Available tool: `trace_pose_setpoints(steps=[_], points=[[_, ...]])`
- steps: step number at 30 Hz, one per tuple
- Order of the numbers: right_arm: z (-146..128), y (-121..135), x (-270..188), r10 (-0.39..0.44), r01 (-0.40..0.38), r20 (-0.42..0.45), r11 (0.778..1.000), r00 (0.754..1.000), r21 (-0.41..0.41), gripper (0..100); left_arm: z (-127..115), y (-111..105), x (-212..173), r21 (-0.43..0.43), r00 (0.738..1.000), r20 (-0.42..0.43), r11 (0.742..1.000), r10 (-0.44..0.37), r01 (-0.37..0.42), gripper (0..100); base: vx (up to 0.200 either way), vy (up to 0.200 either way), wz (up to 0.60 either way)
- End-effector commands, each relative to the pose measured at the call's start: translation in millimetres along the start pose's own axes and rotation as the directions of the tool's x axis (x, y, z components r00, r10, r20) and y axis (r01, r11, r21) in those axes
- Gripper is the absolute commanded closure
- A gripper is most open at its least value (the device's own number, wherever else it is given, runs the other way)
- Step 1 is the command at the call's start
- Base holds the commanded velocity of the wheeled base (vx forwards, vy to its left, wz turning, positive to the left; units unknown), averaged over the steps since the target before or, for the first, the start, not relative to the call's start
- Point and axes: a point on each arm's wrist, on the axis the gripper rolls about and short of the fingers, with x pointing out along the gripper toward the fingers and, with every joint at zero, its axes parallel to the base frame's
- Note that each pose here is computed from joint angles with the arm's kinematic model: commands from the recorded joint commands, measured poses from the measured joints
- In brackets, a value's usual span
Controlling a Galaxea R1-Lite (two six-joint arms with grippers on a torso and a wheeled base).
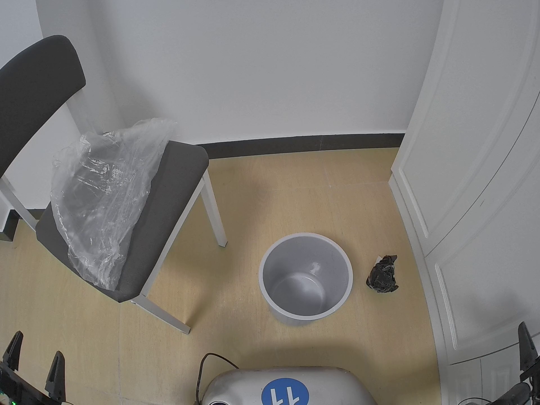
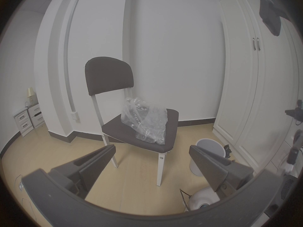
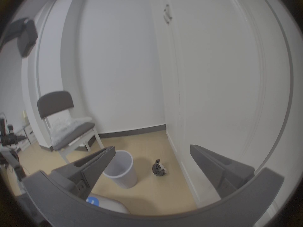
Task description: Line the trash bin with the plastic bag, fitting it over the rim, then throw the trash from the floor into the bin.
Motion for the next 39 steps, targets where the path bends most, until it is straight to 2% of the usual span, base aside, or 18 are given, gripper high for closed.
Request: trace_pose_setpoints(steps=[1, 3, 5, 6, 8, 9, 10, 14, 15, 16, 19, 20, 21, 25, 31, 33, 36, 39], points=[[1.5, 0.1, -1.9, -0.002, 0.002, 0.029, 1.0, 1.0, -0.015, 0, -4.7, 0.0, -0.1, 0.004, 1.0, 0.001, 1.0, -0.004, 0.004, 0, 0.0, 0.0, 0.0], [-5.8, -0.8, -0.1, -0.003, 0.003, 0.003, 1.0, 1.0, -0.012, 0, -4.4, 0.0, -0.1, 0.007, 1.0, 0.004, 1.0, -0.005, 0.005, 0, 0.0, 0.0, 0.0], [-10.3, -1.3, 1.0, -0.003, 0.003, -0.009, 1.0, 1.0, -0.012, 0, 5.2, -0.2, -1.8, 0.0, 0.998, 0.064, 1.0, -0.008, 0.008, 0, 0.0, 0.0, 0.0], [-12.3, -1.5, 1.4, -0.002, 0.002, -0.015, 1.0, 1.0, -0.014, 0, 26.2, -0.7, -7.5, -0.015, 0.983, 0.184, 1.0, -0.021, 0.024, 0, 0.0, 0.0, 0.0], [-12.9, -1.4, 1.3, 0.004, -0.005, -0.024, 1.0, 1.0, -0.015, 0, 44.9, -1.9, -15.1, -0.023, 0.961, 0.268, 0.997, -0.066, 0.075, 0, 0.0, 0.0, 0.0], [-12.0, -1.2, 1.1, 0.006, -0.007, -0.021, 1.0, 1.0, -0.016, 0, 46.0, -2.2, -15.7, -0.02, 0.96, 0.269, 0.996, -0.079, 0.087, 0, 0.0, 0.0, 0.0], [-10.2, -0.9, 0.8, 0.013, -0.013, -0.019, 1.0, 1.0, -0.016, 0, 45.3, -2.8, -16.0, 0.0, 0.963, 0.248, 0.994, -0.109, 0.112, 0, 0.0, 0.0, 0.0], [0.7, 1.0, 3.0, 0.02, -0.02, -0.026, 1.0, 0.999, -0.019, 0, 39.4, -2.9, -10.4, 0.013, 0.984, 0.128, 0.993, -0.122, 0.121, 0, 0.0, 0.0, 0.0], [0.7, 1.0, 3.0, 0.02, -0.02, -0.026, 1.0, 0.999, -0.019, 0, 39.4, -2.9, -10.4, 0.013, 0.984, 0.128, 0.993, -0.122, 0.121, 0, 0.0, 0.0, 0.0], [12.4, 2.4, 9.8, 0.012, -0.013, -0.063, 1.0, 0.998, -0.016, 0, 44.2, -3.1, -2.7, 0.005, 0.991, 0.049, 0.992, -0.124, 0.124, 0, 0.0, 0.0, 0.0], [37.7, 5.1, 24.9, 0.001, -0.002, -0.108, 1.0, 0.994, -0.011, 0, 60.9, -3.7, 13.8, -0.006, 0.991, -0.053, 0.992, -0.124, 0.123, 0, 0.0, 0.0, 0.0], [37.7, 5.1, 24.9, 0.001, -0.002, -0.108, 1.0, 0.994, -0.011, 0, 60.9, -3.7, 13.8, -0.006, 0.991, -0.053, 0.992, -0.124, 0.123, 0, 0.0, 0.0, 0.0], [54.4, 6.9, 38.9, -0.007, 0.006, -0.144, 1.0, 0.99, -0.007, 0, 71.6, -4.2, 27.8, -0.009, 0.985, -0.121, 0.992, -0.122, 0.122, 0, 0.0, 0.0, 0.0], [77.4, 9.1, 66.4, -0.019, 0.022, -0.193, 1.0, 0.981, 0.014, 0, 86.8, -4.6, 52.6, 0.034, 0.969, -0.219, 0.992, -0.111, 0.121, 0, 0.0, 0.0, 0.0], [102.0, 12.5, 96.6, -0.002, 0.002, -0.184, 1.0, 0.983, 0.0, 0, 98.2, -3.6, 69.2, 0.117, 0.965, -0.26, 0.99, -0.041, 0.074, 0, 0.0, 0.0, 0.0], [112.6, 14.7, 121.4, 0.006, -0.01, -0.205, 1.0, 0.979, -0.018, 0, 99.7, -4.1, 82.1, 0.178, 0.95, -0.31, 0.981, -0.024, 0.083, 0, 0.0, 0.0, 0.0], [112.4, 19.0, 141.6, 0.029, -0.035, -0.222, 0.999, 0.975, -0.025, 0, 98.9, -5.2, 98.1, 0.212, 0.928, -0.373, 0.973, -0.009, 0.095, 0, 0.0, 0.0, 0.0], [104.9, 19.1, 149.9, -0.022, 0.018, -0.233, 1.0, 0.972, -0.021, 0, 105.1, -10.7, 122.4, 0.215, 0.904, -0.427, 0.967, -0.036, 0.14, 0, 0.0, 0.0, 0.0]])
